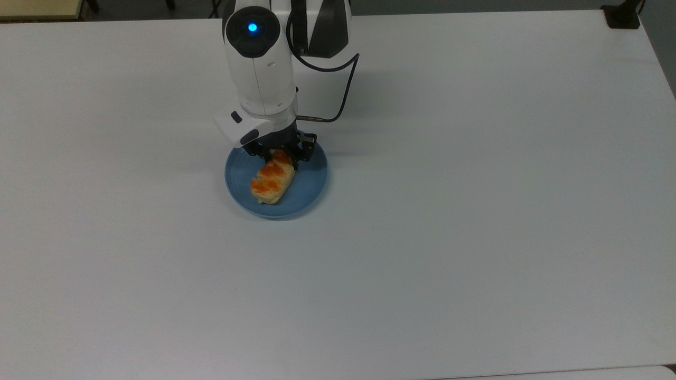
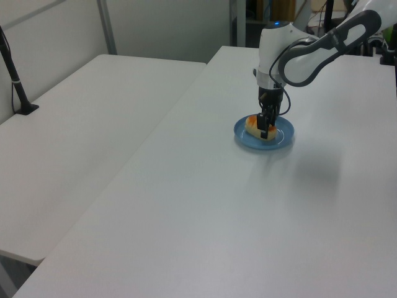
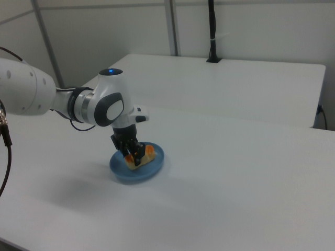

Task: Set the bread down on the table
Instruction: 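Close the gripper on the bread roll and lift it, then carry the bread roll off the plate and lower it onto the table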

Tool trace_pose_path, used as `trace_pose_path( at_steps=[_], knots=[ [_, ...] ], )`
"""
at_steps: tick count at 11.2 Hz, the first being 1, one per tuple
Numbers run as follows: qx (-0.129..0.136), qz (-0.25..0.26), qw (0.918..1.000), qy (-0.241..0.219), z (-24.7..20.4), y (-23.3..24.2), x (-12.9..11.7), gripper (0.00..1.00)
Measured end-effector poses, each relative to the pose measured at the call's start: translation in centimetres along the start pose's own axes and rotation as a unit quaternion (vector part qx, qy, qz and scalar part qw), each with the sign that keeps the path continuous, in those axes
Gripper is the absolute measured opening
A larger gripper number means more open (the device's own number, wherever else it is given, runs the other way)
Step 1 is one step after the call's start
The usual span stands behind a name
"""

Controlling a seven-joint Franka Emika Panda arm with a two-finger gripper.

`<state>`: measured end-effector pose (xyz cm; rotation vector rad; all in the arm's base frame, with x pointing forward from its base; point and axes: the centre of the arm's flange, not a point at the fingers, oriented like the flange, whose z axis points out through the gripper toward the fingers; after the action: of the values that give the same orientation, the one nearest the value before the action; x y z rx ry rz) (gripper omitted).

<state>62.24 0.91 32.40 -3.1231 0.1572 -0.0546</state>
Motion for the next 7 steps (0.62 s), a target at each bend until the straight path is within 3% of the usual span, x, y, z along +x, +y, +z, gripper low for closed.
trace_pose_path(
  at_steps=[3, 5, 7],
  knots=[
    [0.0, -0.011, 0.9999, -0.005, -4.4, -1.5, 0.6, 0.52],
    [0.006, -0.05, 0.9987, -0.01, -9.2, -6.2, -0.2, 0.52],
    [0.015, -0.098, 0.9951, -0.011, -9.9, -11.7, -1.8, 0.55]
  ],
)
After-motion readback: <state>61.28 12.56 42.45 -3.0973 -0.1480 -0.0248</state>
